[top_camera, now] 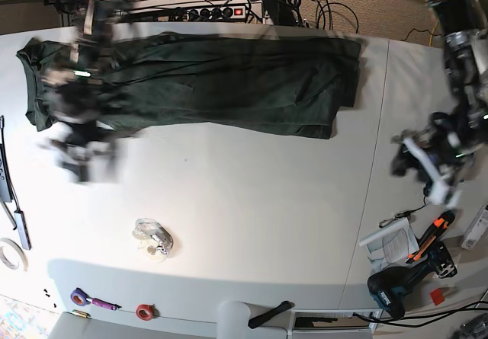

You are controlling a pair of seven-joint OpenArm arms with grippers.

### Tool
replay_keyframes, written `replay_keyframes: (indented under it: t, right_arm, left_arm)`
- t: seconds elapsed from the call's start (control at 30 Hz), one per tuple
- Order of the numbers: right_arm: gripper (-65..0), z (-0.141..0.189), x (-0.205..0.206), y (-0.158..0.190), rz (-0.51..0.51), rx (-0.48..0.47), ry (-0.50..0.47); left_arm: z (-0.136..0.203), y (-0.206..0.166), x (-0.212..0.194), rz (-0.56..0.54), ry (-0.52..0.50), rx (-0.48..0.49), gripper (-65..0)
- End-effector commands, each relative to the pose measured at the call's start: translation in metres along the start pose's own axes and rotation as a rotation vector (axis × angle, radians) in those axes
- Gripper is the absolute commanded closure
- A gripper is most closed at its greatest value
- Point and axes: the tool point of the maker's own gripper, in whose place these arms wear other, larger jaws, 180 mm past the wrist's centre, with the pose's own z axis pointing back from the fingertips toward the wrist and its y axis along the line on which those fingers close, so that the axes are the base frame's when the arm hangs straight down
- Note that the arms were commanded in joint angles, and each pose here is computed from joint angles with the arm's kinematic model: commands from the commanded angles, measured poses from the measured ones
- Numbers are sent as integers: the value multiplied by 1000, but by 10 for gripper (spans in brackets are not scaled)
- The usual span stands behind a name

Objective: Layout the t-shirt on the table in an organized manner, then fold the t-shirt properly
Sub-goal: 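Release the sleeve and move the right gripper over the shirt body, then grasp the shirt end with the left gripper and fold it toward the right gripper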

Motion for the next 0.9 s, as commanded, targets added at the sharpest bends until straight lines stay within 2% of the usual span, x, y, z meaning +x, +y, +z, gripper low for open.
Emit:
replay_keyframes:
  t: [0.0,0.07,0.17,0.3,0.33,0.47,0.6,0.87]
  right_arm:
    - [-293,8,14,-27,-7,-43,-63]
    - [-293,24,13,-71,-58,-91,-90]
    - [-293,54,19,-116,-151,-96,-154]
    - [-293,91,27,-149,-231,-81,-227]
    - [-293,98,26,-155,-237,-90,-235]
    - [-293,110,15,-159,-244,-86,-210]
    - [-293,110,-2,-151,-242,-60,-143]
    - [-293,106,-22,-149,-293,-49,-98]
  left_arm:
    - [12,3,8,5,-36,-21,-376]
    - [23,7,-12,46,-14,-41,-376]
    - [31,-7,-55,116,47,-123,-386]
    - [30,-38,-115,232,149,-195,-515]
    - [29,-46,-126,259,170,-208,-519]
    - [24,-78,-153,339,208,-266,-517]
    - [14,-112,-158,383,208,-343,-517]
    - [-12,-175,-160,362,246,-459,-517]
